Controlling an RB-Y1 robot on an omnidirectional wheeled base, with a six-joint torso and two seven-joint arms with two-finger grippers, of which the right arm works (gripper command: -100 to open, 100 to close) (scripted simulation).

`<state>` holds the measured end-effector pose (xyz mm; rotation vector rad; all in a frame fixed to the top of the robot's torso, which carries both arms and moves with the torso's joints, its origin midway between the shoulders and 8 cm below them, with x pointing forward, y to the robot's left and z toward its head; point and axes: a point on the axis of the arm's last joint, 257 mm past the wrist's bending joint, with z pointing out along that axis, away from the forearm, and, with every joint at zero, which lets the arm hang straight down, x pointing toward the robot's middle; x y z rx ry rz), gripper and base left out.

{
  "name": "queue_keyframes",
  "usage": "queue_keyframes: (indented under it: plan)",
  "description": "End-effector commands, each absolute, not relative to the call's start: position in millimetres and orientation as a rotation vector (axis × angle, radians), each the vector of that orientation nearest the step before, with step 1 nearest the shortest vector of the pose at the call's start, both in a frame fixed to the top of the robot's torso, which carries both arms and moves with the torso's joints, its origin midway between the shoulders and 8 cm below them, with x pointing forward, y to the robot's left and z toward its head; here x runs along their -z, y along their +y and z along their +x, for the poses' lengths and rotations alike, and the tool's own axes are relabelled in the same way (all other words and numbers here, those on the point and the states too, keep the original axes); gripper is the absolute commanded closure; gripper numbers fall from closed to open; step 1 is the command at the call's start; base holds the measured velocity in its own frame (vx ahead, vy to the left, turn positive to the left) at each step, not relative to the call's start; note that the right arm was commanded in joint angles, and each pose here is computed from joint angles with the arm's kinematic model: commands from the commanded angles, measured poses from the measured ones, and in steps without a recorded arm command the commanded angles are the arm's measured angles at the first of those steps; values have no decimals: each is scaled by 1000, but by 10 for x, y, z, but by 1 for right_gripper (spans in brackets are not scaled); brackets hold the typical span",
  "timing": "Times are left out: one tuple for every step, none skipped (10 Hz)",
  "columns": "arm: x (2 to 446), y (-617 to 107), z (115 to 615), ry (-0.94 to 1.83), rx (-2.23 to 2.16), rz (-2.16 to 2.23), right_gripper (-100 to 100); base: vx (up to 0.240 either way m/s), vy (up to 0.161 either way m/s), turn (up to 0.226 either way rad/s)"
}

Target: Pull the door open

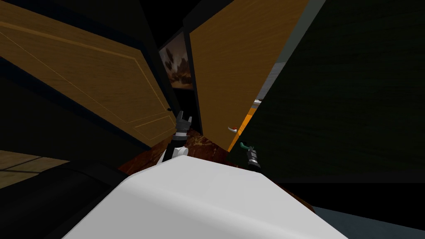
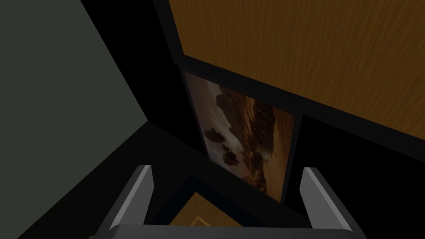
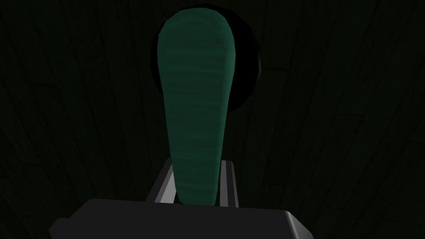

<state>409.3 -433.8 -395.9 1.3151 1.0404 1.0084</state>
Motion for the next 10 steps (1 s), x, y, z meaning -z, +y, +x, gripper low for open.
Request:
queue_keyframes:
  plan:
    - [3934,-4137,4181,1052,-1042,1307,100,-27,-70,63]
    - [3934,-4137,4181,1052,-1042,1307,100,-5,-37,29]
    - [3934,-4137,4181,1052,-1042,1307,100,3,-10,1]
    - [3934,-4137,4181,1052,-1042,1307,100,9,5,-13]
    - [3928,-4115,4192,1053,-1046,1304,100,4,-6,8]
    - [3928,-4115,4192,1053,-1046,1304,100,-4,-13,16]
    - [3931,-4228,4158,1046,-1027,1308,100,-4,-16,-18]
    - [3932,-4283,4085,1051,-1036,1304,100,-93,28,225]
    - [3931,-4293,4069,1053,-1039,1302,100,-130,64,156]
    - [3930,-4314,4033,1057,-1045,1299,100,-124,60,109]
